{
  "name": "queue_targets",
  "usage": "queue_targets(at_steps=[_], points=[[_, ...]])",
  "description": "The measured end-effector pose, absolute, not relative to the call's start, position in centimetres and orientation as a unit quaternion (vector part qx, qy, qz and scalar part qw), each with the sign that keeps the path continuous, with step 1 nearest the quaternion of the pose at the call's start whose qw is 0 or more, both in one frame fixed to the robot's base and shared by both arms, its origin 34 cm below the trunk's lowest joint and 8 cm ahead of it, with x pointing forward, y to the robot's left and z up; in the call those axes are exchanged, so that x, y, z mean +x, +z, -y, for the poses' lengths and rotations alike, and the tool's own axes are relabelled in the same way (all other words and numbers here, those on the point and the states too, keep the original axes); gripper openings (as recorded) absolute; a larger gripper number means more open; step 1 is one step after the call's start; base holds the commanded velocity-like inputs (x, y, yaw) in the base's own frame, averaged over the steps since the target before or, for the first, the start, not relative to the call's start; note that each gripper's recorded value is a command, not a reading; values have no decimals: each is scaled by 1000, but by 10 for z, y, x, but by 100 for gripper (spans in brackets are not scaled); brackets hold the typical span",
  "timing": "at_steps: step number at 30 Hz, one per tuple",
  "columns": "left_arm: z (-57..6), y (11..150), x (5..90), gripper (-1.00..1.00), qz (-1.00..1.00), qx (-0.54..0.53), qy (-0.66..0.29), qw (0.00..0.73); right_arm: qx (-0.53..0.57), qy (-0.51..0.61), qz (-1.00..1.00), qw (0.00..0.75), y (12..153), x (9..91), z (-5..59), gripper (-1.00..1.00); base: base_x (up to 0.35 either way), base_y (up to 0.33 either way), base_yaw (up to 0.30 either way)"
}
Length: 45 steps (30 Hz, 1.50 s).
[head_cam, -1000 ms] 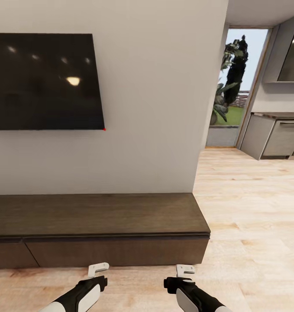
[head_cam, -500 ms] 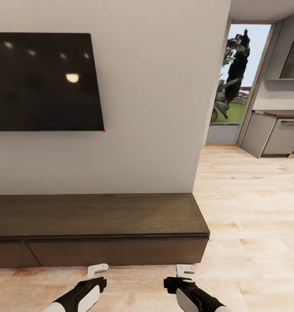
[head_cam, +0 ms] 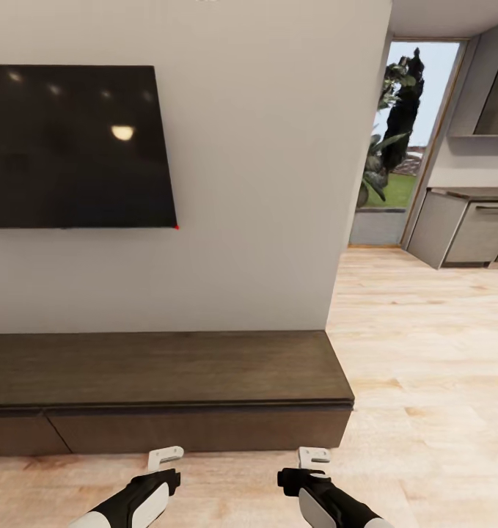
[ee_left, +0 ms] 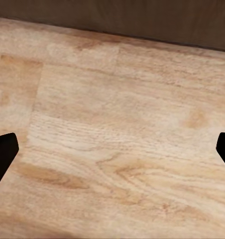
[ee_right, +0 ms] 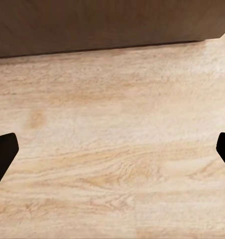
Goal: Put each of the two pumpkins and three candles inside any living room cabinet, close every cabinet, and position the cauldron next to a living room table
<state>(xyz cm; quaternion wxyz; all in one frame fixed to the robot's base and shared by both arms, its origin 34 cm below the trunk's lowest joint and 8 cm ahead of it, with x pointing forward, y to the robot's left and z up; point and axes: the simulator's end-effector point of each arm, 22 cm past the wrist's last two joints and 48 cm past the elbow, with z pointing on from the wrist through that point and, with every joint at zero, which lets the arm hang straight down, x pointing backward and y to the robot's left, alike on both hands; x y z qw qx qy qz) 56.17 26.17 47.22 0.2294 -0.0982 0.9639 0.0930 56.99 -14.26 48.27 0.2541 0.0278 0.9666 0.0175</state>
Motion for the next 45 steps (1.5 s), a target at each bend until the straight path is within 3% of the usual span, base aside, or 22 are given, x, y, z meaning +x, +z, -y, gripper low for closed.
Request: queue_targets(at_steps=[45], points=[[-263, 552, 567, 100, -964, -99, 95, 228, 27, 16, -968, 251, 563, 575, 142, 100, -22, 0, 0]])
